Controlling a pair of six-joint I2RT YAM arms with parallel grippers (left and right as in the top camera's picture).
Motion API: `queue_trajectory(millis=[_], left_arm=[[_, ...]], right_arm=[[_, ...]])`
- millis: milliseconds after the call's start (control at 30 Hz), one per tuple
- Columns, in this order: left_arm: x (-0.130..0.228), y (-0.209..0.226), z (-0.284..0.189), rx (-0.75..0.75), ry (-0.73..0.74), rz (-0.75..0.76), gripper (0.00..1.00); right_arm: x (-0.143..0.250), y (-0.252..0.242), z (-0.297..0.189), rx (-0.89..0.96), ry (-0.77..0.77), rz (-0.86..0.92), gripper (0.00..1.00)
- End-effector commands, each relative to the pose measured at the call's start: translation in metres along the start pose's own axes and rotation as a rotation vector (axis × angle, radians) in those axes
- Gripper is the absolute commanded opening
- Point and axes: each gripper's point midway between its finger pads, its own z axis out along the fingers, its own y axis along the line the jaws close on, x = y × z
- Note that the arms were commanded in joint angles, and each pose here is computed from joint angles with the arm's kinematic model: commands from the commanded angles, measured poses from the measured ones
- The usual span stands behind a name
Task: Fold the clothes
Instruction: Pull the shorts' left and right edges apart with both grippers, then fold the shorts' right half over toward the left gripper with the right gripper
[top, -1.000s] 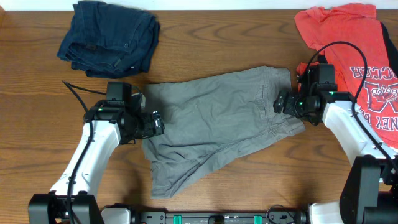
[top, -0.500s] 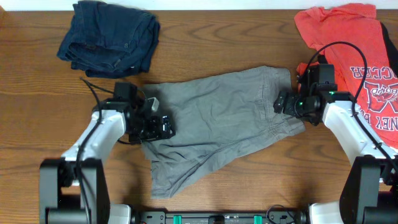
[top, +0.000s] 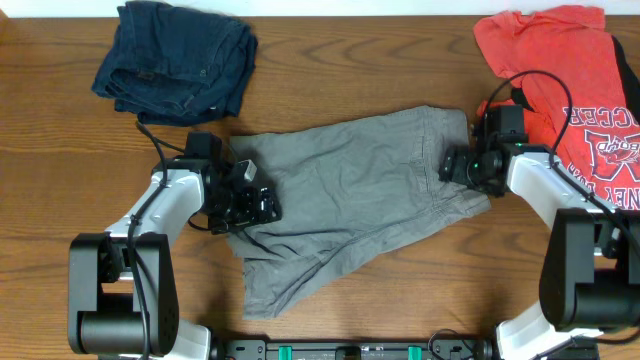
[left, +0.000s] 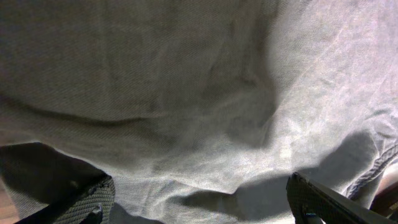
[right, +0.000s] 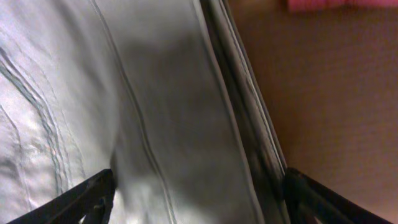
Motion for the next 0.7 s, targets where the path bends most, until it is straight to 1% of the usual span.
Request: queue_trajectory(millis=[0, 133, 233, 467, 567, 600, 667], left_arm=[[0.01, 0.014, 0.016, -0.036, 0.055, -0.002, 0.91], [0.01, 0.014, 0.016, -0.039, 0.054, -0.002, 0.91], [0.01, 0.014, 0.016, -0.039, 0.054, -0.002, 0.91], [0.01, 0.014, 0.016, -0.039, 0.054, -0.005, 0.91], [0.01, 0.014, 0.016, -0.04, 0.054, -0.005, 0.9], [0.009, 0.016, 0.016, -0.048, 0.051, -0.005, 0.9], [0.008, 0.02, 0.016, -0.075, 0.046, -0.022, 0.89]], right_arm=[[0.03, -0.009, 0.03, 0.002, 0.12, 0.024, 0.81], [0.037, -0.002, 0.038, -0.048, 0.156, 0.039, 0.74], [0.04, 0.009, 0.036, -0.111, 0.176, 0.055, 0.67], [0.039, 0.047, 0.028, -0.33, 0.197, 0.064, 0.29], [0.034, 0.05, 0.027, -0.352, 0.18, 0.068, 0.07], [0.031, 0.05, 0.027, -0.353, 0.17, 0.074, 0.02], [0.024, 0.049, 0.026, -0.361, 0.15, 0.077, 0.01]])
